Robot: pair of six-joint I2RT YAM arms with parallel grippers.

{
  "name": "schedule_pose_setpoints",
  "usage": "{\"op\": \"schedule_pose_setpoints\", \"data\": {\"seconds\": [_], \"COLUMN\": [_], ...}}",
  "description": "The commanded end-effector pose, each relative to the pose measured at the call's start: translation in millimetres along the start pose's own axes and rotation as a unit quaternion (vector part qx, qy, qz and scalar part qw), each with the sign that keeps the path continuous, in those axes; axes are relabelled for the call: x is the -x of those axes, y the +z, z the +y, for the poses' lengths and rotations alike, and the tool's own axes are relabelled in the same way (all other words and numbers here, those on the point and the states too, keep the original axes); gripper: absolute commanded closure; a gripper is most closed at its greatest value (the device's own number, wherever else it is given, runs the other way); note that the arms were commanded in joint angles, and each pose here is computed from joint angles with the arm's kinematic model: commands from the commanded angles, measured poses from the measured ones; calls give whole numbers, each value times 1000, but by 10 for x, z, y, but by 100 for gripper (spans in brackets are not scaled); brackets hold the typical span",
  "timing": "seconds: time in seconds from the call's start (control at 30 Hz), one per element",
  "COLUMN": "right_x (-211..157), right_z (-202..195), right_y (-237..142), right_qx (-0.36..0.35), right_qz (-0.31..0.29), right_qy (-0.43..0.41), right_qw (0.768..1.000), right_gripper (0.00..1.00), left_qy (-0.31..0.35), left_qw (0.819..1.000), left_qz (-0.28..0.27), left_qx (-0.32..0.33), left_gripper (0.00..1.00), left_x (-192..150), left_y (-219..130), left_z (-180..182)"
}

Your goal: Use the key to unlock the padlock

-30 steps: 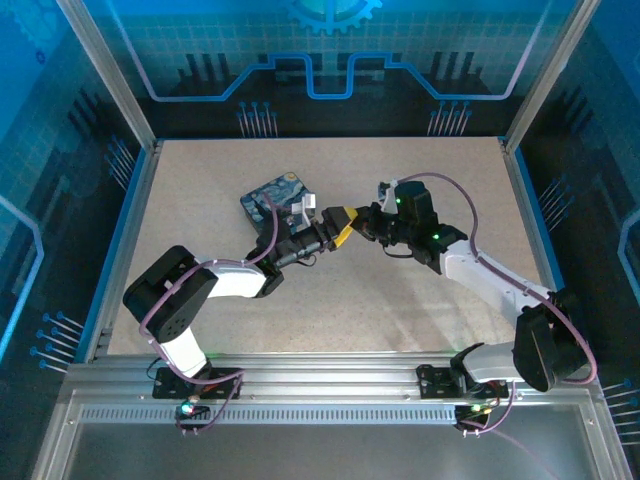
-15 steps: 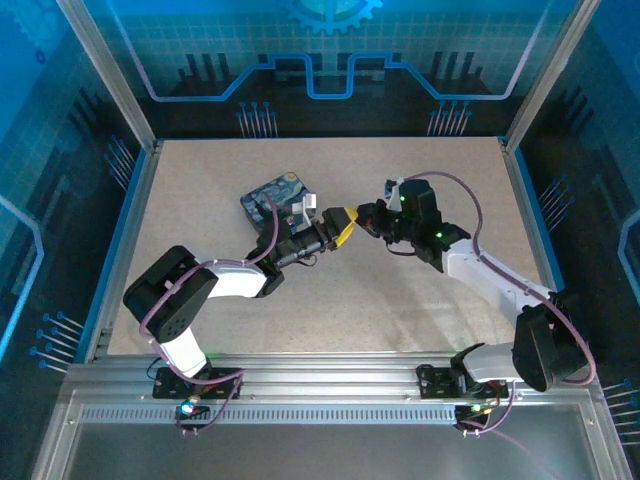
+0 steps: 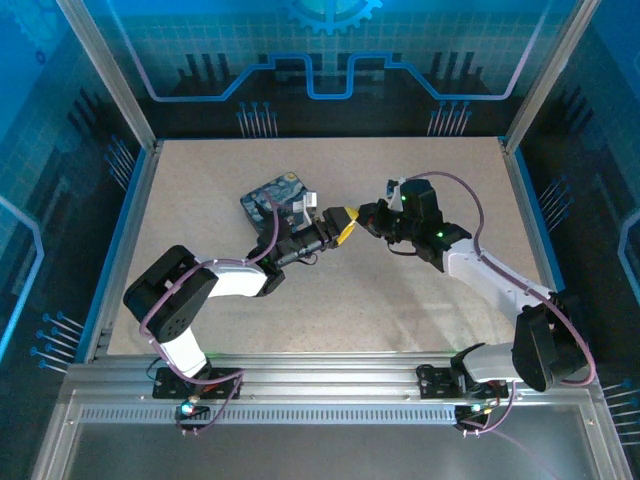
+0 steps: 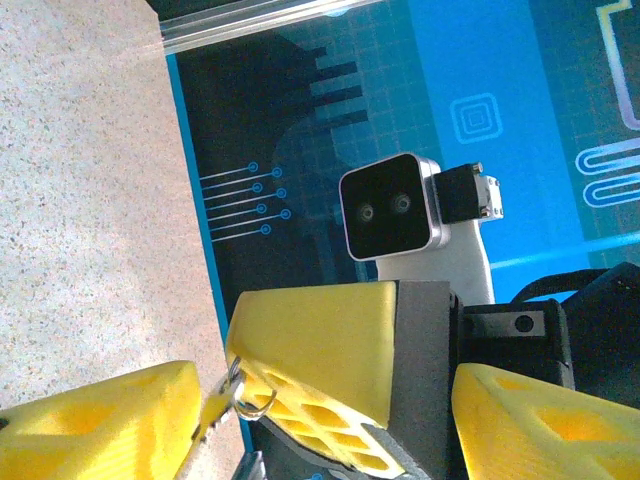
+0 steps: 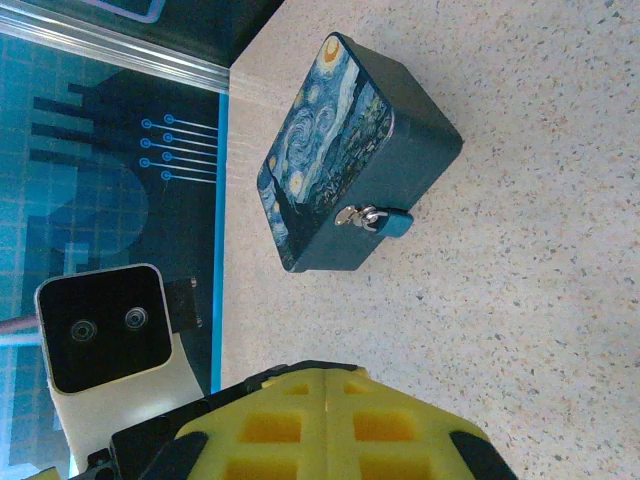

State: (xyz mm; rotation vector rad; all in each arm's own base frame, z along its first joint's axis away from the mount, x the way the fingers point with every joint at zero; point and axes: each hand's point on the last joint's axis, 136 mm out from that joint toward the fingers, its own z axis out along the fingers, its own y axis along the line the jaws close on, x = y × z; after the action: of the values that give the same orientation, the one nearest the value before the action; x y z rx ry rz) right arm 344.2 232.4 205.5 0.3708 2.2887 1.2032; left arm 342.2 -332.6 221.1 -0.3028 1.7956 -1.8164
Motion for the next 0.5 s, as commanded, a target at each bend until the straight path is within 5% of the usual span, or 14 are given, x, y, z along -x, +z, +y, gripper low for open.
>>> {"op": "schedule_pose_setpoints", "data": {"seconds": [0.0,0.47], "right_x": [77,98], "right_z": [-2,-25], "right_y": [-82,-144], "right_qx": [-4,-11], "right_qz": [-16,-23], "right_qy": [-5,-6], "right_qw": [1000,1000], "right_gripper": [100,100], "left_qy": [6,0], "left_qw": [1000,1000], "left_qz": [10,19], "left_qx": [-24,-21], "left_gripper": [32,43], "left_x": [-34,-75], "left_y": [71,102], "left_z": [-134,-80]}}
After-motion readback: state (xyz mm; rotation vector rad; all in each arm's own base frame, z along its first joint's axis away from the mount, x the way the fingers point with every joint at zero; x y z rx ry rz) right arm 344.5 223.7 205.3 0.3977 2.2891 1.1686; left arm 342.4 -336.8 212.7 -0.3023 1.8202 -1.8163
